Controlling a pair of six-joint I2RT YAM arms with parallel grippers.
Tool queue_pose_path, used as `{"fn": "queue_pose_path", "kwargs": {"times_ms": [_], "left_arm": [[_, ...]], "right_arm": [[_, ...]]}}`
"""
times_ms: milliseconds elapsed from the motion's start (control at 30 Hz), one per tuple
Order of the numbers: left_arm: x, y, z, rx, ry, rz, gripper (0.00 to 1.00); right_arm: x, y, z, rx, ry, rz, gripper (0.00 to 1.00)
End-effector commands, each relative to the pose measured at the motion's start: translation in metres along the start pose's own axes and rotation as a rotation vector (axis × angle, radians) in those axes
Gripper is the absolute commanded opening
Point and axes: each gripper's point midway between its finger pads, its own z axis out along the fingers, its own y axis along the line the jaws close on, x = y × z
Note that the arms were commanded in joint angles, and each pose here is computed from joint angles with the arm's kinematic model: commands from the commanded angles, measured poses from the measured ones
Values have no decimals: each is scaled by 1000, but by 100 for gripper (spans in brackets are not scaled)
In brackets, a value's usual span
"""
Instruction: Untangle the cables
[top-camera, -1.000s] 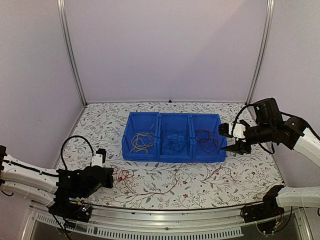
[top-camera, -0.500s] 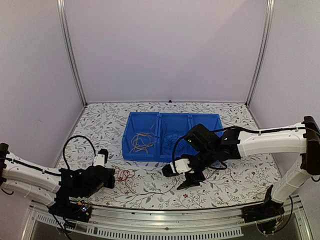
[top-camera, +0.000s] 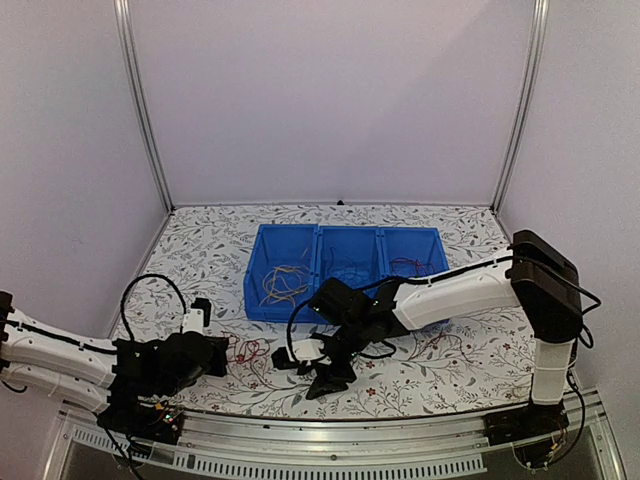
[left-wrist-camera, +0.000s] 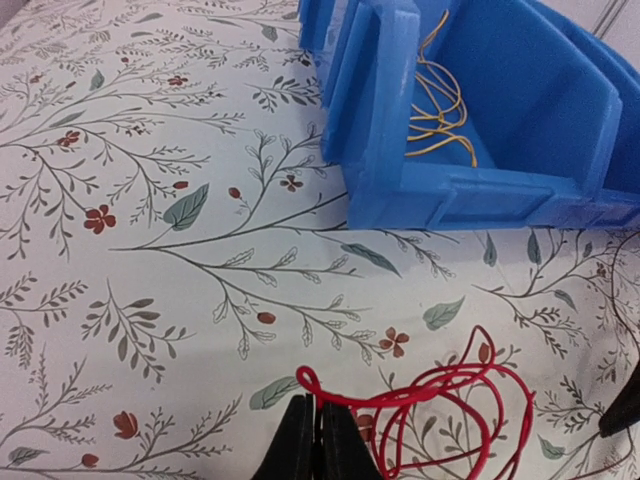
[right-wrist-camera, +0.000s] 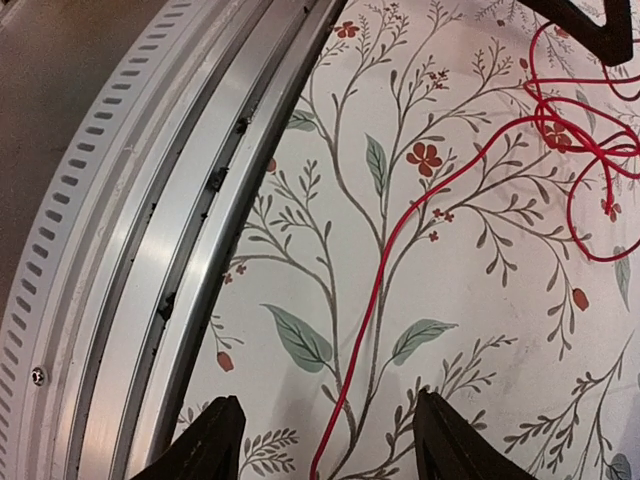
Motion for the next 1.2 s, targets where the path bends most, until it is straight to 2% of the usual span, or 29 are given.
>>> {"fn": "queue_pose_path", "kwargs": {"times_ms": [0, 33, 67, 167, 200, 300, 367, 500, 633, 800, 967, 1167], "left_arm": [[-3, 5, 0, -5, -20, -34, 0], [-3, 5, 0, -6, -20, -35, 0], [-2, 6, 0, -8, -21, -33, 0], [-2, 7, 0, -10, -22, -40, 0], [-1, 8, 0, -14, -19, -42, 0], [4, 14, 0, -35, -5, -60, 0], [6, 20, -1, -61, 0, -65, 0], [7, 30, -3, -95, -5, -77, 0], [7, 33, -3, -97, -12, -91, 0], [9, 33, -2, -106, -5, -82, 0], [10, 31, 0, -109, 4, -79, 0], [11, 31, 1, -102, -2, -85, 0]], "right_arm": [[4, -7, 22, -16, 31, 74, 58], [8, -7, 27, -24, 46, 87, 53], [11, -7, 29, -27, 52, 95, 43], [14, -5, 27, -31, 67, 108, 7], [11, -5, 20, -22, 66, 105, 0], [-17, -14, -28, 54, 4, 67, 0], [-42, -20, -79, 100, -78, 23, 0], [-88, -34, -225, 273, -259, -52, 0], [-77, -67, -354, 514, -369, -6, 0], [-60, -84, -467, 793, -427, 6, 0], [-57, -92, -518, 952, -443, 11, 0], [-80, -94, -562, 1078, -494, -17, 0]]}}
